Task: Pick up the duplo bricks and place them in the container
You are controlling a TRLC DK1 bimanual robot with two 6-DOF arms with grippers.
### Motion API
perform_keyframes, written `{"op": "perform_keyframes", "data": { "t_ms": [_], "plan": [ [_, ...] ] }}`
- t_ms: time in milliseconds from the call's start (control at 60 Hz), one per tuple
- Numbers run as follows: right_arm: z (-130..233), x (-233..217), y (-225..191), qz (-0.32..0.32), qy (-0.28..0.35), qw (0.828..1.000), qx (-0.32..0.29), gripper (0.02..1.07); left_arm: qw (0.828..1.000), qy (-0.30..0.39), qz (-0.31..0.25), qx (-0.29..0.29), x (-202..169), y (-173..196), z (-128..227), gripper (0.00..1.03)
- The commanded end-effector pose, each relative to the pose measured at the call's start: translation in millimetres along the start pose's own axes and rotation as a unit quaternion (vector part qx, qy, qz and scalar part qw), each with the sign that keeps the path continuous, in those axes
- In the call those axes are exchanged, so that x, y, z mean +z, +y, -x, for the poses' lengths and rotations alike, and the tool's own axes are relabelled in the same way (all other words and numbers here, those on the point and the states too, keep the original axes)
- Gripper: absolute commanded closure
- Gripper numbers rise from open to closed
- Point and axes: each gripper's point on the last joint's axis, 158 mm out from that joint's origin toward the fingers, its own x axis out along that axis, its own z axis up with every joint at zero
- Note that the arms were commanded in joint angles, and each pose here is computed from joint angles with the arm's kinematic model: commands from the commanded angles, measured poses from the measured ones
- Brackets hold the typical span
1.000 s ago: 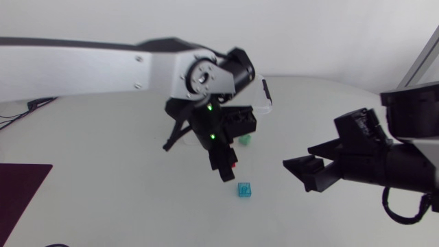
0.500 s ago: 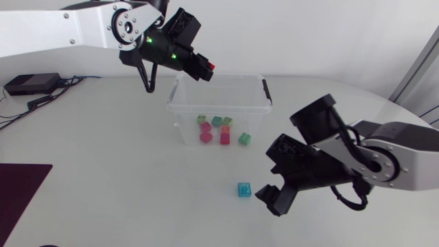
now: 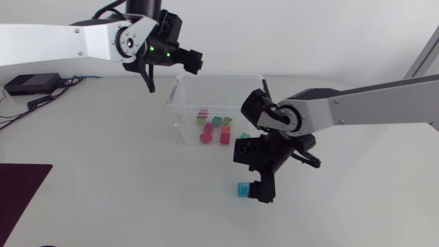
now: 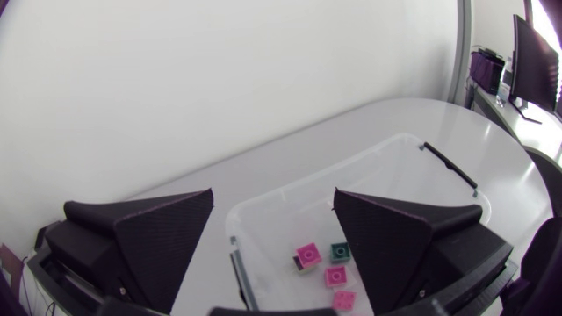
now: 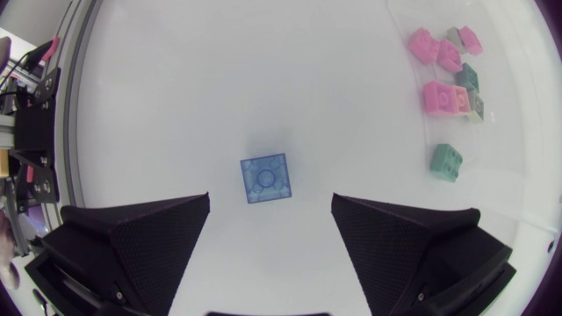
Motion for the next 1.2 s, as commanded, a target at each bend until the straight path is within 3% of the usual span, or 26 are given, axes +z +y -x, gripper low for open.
{"op": "perform_keyframes", "data": {
  "t_ms": [0,200,383,517,717,950,1183],
  "plan": [
    [-9,-4,-4,0.034,0.025,0.999,0.010,0.07,0.999,-0.030,0.021,0.019,15,13,27,0.04],
    [-23,1,-7,0.067,0.065,0.995,0.029,0.07,0.993,-0.084,0.025,0.084,6,29,81,0.04],
    [-30,8,-1,0.078,0.076,0.994,0.031,0.08,0.989,-0.099,0.025,0.109,-8,37,100,0.04],
    [-42,5,5,0.080,0.083,0.993,0.039,0.22,0.985,-0.115,0.022,0.124,-19,40,118,0.04],
    [-52,-2,10,0.072,0.085,0.993,0.041,0.66,0.984,-0.116,0.023,0.130,-29,42,131,0.04],
    [-30,-10,21,0.056,0.079,0.995,0.030,0.68,0.984,-0.109,0.018,0.142,-47,50,144,0.05],
    [42,14,6,0.028,0.016,0.999,-0.027,0.68,0.983,-0.102,0.008,0.154,-64,57,156,0.05]
  ]
}}
